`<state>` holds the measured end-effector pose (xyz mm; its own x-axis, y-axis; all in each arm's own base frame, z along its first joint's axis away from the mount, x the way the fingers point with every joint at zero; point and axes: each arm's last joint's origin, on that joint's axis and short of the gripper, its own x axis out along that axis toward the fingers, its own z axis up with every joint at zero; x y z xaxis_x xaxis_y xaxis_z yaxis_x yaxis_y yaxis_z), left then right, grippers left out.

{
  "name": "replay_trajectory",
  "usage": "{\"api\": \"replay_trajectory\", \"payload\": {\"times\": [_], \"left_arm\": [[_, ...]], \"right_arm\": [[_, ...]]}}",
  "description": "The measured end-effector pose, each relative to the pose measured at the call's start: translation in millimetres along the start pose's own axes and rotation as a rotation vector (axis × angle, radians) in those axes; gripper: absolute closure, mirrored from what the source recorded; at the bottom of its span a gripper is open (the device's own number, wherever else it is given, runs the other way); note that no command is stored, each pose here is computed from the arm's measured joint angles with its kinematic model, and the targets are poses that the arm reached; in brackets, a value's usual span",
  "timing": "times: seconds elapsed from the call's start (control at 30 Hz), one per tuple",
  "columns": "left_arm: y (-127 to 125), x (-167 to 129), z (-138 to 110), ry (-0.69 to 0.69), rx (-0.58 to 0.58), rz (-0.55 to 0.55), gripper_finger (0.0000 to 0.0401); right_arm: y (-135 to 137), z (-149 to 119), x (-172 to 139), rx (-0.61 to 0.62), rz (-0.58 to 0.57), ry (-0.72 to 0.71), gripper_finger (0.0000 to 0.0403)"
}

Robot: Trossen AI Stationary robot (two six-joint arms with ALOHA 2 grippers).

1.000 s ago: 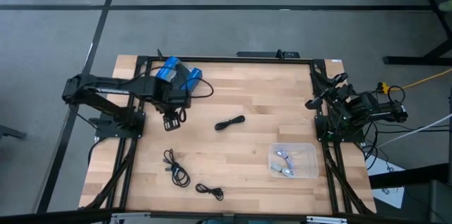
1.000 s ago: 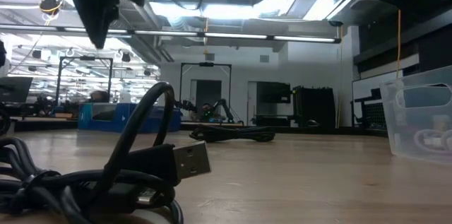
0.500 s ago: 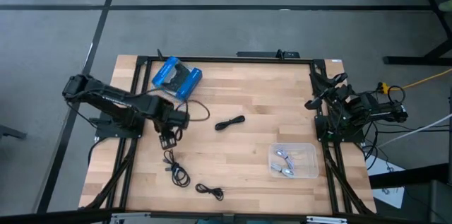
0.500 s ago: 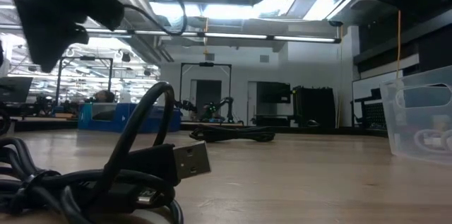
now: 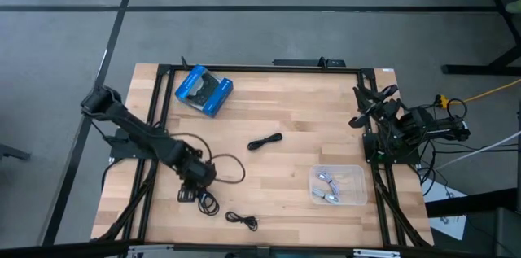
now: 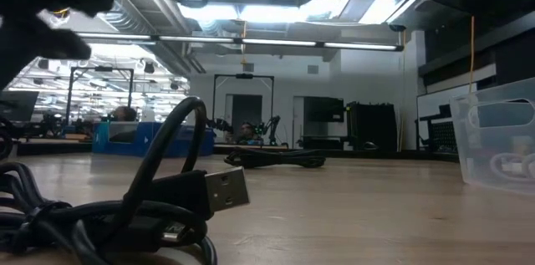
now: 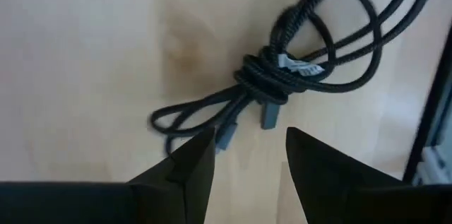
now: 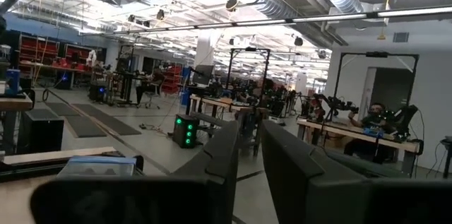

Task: Pick and place USB-C Cables
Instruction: Put the middle black charger cable into the transparent container

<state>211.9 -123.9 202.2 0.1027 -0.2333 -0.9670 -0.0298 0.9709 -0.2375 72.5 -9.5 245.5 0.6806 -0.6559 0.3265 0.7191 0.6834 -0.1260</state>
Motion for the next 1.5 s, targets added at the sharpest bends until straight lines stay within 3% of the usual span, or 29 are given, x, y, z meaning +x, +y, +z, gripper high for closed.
{"api": "replay_trajectory", "payload": {"times": [0.3, 0.57, 0.77, 0.9, 1.07, 1.2, 1.33, 1.5], "left_arm": [[-27, 49, 2, 0.093, 0.162, 0.037, 0.0234], [-40, 56, 19, -0.004, 0.199, 0.146, 0.0234], [-45, 60, 30, -0.122, 0.197, 0.160, 0.0234], [-43, 62, 27, -0.088, 0.155, 0.161, 0.0234], [-44, 51, 27, -0.093, 0.019, 0.152, 0.0234], [-50, 40, 34, -0.106, 0.022, 0.154, 0.0234], [-55, 25, 40, -0.126, 0.136, 0.230, 0.0234], [-59, 15, 46, -0.129, 0.499, 0.303, 0.0234]], "right_arm": [[0, 0, 0, 0.003, 0.001, 0.001, 0.0334], [0, 0, 0, 0.005, 0.001, 0.001, 0.0334], [0, 0, 0, 0.006, 0.002, 0.001, 0.0334], [0, 0, 0, 0.006, 0.002, 0.000, 0.0334], [0, 0, 0, 0.006, 0.002, 0.001, 0.0334], [0, 0, 0, 0.004, 0.003, 0.002, 0.0334], [1, -1, 0, 0.000, 0.005, 0.005, 0.0334], [1, -2, 0, -0.010, 0.009, 0.012, 0.0334]]}}
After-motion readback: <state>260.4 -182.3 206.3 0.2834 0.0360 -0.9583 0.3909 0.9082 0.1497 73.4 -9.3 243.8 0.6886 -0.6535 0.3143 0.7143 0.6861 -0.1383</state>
